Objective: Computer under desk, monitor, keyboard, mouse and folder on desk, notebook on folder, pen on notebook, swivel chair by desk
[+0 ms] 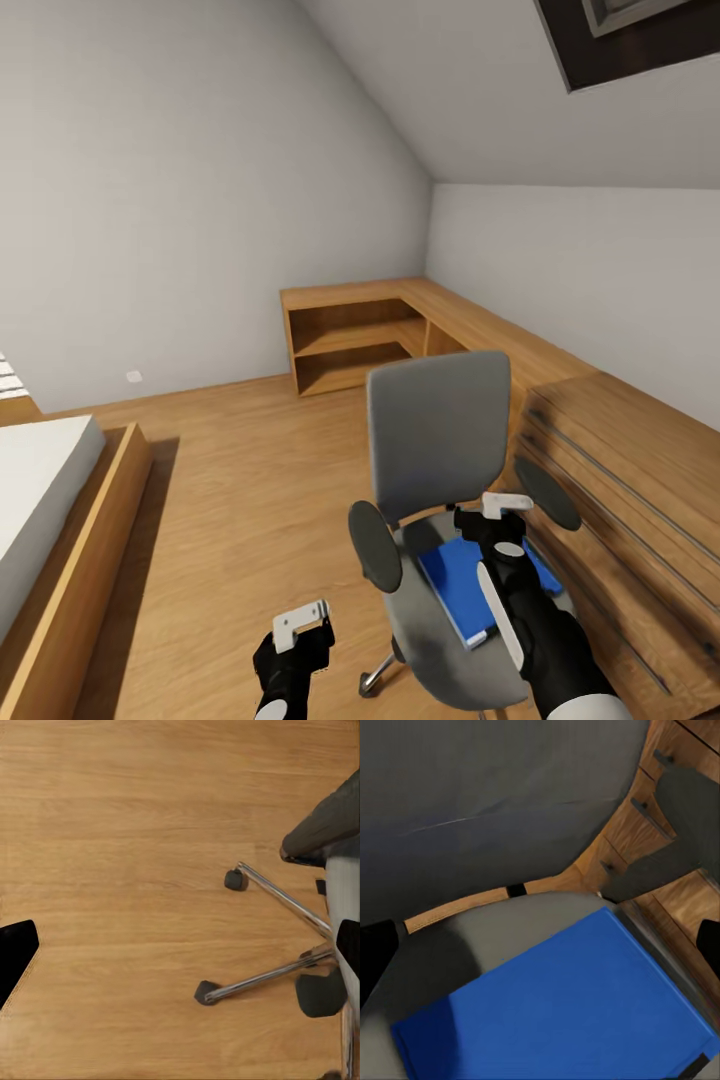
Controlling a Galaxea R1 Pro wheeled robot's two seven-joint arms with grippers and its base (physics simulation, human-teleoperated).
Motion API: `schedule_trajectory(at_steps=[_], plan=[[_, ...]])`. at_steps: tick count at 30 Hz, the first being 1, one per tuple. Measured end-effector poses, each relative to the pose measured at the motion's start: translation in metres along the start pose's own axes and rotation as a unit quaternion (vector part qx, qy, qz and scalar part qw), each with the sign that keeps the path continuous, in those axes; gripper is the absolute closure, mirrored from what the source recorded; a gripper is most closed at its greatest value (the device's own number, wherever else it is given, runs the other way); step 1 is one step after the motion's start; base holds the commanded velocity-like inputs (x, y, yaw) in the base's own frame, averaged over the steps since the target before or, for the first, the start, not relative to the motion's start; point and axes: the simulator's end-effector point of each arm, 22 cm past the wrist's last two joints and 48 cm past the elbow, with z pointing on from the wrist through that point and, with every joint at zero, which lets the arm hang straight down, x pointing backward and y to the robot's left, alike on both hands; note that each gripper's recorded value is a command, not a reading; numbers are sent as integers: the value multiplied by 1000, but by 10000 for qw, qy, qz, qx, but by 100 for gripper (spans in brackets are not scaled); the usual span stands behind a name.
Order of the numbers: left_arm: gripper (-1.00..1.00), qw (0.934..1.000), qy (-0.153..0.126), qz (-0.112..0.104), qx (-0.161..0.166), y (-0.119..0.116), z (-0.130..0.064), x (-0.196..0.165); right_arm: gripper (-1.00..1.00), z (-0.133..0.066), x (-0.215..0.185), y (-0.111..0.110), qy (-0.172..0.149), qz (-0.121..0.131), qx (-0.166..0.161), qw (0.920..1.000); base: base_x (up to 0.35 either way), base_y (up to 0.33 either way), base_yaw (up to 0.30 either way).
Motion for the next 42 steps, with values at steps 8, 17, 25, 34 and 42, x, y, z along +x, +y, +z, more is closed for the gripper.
schedule_trajectory(at_steps=[8,17,25,34,42], plan=[[-100,9958,23,-630,-658,58,20,-17,-100,4,-12,-20,-316,-24,119,9994,299,91,0],[-100,9889,-217,-1081,-994,91,28,-35,-100,22,42,-47,216,-168,293,9992,77,13,0],[-100,9853,-523,-1315,-954,94,34,-50,-100,58,94,-61,710,-241,339,9966,2,0,0],[-100,9847,-520,-1337,-986,99,44,-40,-100,77,115,-56,735,-241,179,9968,0,0,0],[-100,9849,-528,-1324,-980,100,53,-30,-100,85,129,-54,724,-238,164,9970,0,0,0]])
